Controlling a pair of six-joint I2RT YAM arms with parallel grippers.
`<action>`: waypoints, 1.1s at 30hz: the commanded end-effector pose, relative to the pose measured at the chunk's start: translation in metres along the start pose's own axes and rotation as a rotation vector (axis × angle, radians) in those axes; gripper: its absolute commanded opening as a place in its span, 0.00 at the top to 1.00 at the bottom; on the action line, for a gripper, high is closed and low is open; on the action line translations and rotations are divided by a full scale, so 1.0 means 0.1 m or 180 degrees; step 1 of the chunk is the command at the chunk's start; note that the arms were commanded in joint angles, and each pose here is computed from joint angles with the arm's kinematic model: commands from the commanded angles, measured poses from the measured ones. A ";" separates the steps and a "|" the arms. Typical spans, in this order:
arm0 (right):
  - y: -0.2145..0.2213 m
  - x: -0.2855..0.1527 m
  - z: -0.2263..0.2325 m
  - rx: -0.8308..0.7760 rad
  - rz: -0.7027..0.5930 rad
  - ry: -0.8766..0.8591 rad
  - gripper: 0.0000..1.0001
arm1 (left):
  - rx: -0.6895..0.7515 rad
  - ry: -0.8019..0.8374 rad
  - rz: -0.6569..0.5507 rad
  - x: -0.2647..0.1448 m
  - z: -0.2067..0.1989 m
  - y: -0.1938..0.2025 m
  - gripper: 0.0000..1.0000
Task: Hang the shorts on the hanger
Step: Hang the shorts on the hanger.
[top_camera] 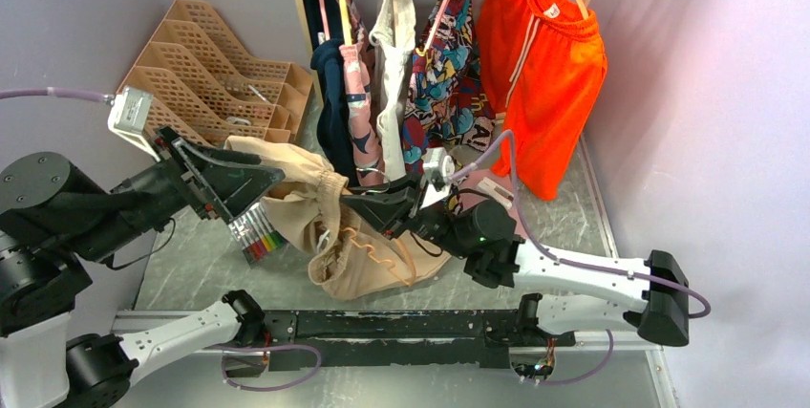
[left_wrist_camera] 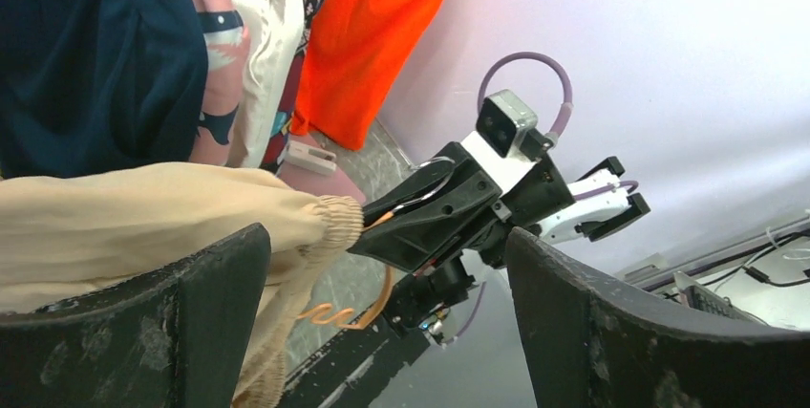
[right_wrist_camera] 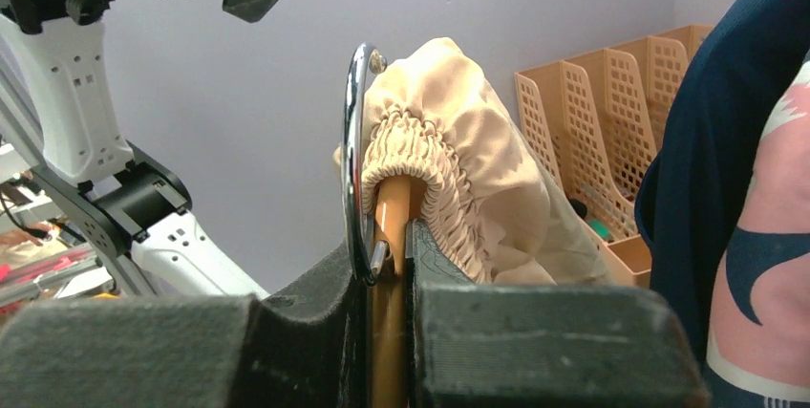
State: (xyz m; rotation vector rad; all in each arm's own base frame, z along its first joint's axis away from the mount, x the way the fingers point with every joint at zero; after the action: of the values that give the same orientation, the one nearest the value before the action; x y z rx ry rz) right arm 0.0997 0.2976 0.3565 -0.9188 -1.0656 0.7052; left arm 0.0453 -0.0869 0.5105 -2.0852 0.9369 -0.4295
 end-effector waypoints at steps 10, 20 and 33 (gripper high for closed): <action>-1.48 -0.40 0.35 -0.0241 -0.0615 -0.0456 1.00 | 0.1078 -0.0593 -0.1012 -0.54 0.24 -0.30 0.19; -1.64 -0.84 0.39 -0.0016 -0.0693 -0.0447 1.00 | 0.1584 -0.0455 -0.0868 -0.32 0.30 -0.24 0.28; -1.72 -0.92 0.43 0.0016 -0.0696 -0.0522 1.00 | 0.1923 -0.0046 -0.0398 0.02 0.28 -0.10 0.38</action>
State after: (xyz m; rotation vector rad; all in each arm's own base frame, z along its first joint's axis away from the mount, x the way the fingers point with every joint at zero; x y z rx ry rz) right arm 0.0439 0.1693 0.4583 -0.8168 -1.2231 0.6830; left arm 0.0635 -0.0610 0.5027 -1.6480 0.5415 -0.6236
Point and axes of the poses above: each gripper's point midway between its finger pads, its own x axis out along the fingers, its own z axis along the line the jaws close on, y = z × x, the point moved 9 cm from there along -x, back along the fingers, and after that the axes turned 2 degrees about -x, right-handed, at the moved point
